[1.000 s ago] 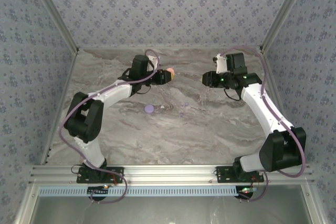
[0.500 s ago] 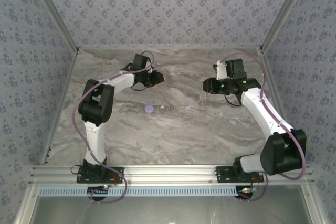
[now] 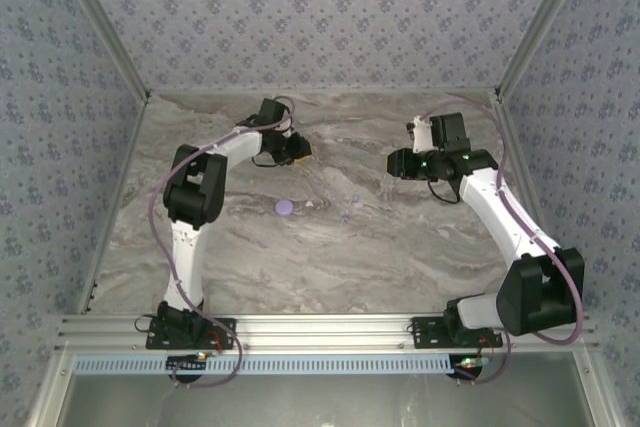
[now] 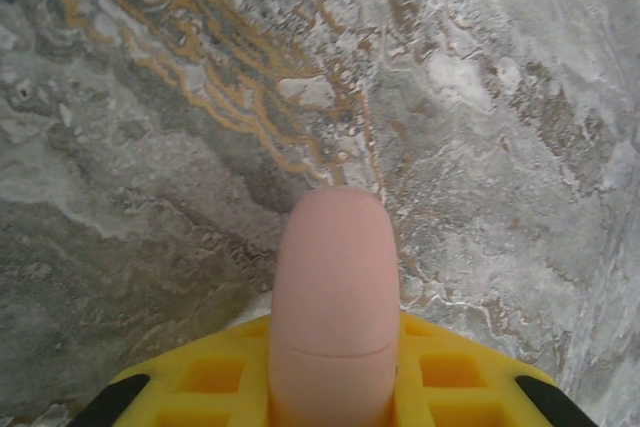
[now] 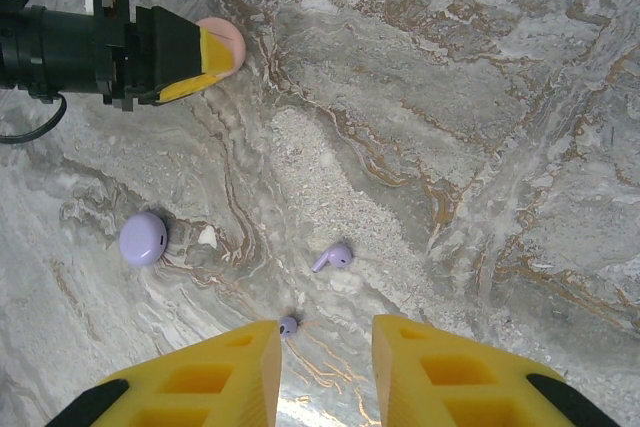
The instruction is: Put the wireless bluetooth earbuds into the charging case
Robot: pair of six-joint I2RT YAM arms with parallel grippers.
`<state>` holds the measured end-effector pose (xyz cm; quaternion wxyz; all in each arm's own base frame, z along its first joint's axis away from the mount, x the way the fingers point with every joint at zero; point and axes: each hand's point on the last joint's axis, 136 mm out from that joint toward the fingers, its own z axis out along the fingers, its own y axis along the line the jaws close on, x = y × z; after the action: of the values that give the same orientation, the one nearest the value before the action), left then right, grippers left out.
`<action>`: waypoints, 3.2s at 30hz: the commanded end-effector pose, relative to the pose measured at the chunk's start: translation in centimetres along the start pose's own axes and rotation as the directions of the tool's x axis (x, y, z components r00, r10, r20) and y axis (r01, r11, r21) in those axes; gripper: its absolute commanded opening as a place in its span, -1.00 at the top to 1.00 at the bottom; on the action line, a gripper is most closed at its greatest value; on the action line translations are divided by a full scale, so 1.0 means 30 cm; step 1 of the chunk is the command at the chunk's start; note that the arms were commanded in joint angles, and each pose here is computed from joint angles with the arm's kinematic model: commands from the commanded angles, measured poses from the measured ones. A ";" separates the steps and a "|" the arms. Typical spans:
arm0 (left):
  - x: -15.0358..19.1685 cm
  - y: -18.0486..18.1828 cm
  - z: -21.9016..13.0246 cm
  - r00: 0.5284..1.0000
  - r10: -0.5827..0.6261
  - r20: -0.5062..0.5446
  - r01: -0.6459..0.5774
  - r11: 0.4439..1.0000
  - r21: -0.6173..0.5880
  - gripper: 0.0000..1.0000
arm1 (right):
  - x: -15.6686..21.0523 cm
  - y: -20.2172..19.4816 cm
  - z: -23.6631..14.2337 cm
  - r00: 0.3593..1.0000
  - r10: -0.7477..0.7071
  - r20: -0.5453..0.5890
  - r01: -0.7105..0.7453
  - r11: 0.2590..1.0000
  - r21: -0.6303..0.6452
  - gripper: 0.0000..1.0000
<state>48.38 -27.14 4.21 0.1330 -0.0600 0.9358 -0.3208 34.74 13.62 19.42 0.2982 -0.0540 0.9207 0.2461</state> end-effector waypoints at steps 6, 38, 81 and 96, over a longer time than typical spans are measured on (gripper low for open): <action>-0.007 0.086 0.001 1.000 -0.015 -0.028 0.012 0.994 -0.105 0.37 | 0.022 -0.020 -0.012 1.000 0.025 -0.012 -0.025 0.999 0.026 0.37; 0.190 0.121 -0.462 0.973 0.222 0.061 -0.174 0.885 -0.433 -0.30 | 0.052 -0.054 -0.002 0.999 0.019 -0.040 -0.016 0.998 0.067 0.32; 0.501 0.207 -0.212 0.967 0.161 -0.200 -0.236 0.861 -0.451 -0.33 | 0.068 -0.047 0.005 0.998 0.027 -0.059 -0.023 0.997 0.067 0.25; 0.444 0.150 -0.189 0.931 0.298 -0.212 -0.364 0.810 -0.460 -0.04 | 0.075 -0.052 0.005 0.998 0.030 -0.063 -0.025 0.997 0.073 0.24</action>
<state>32.70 -21.88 2.39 0.0887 0.0602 0.9930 -0.0487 34.16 12.83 18.10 0.2812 -0.0432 0.9317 0.2258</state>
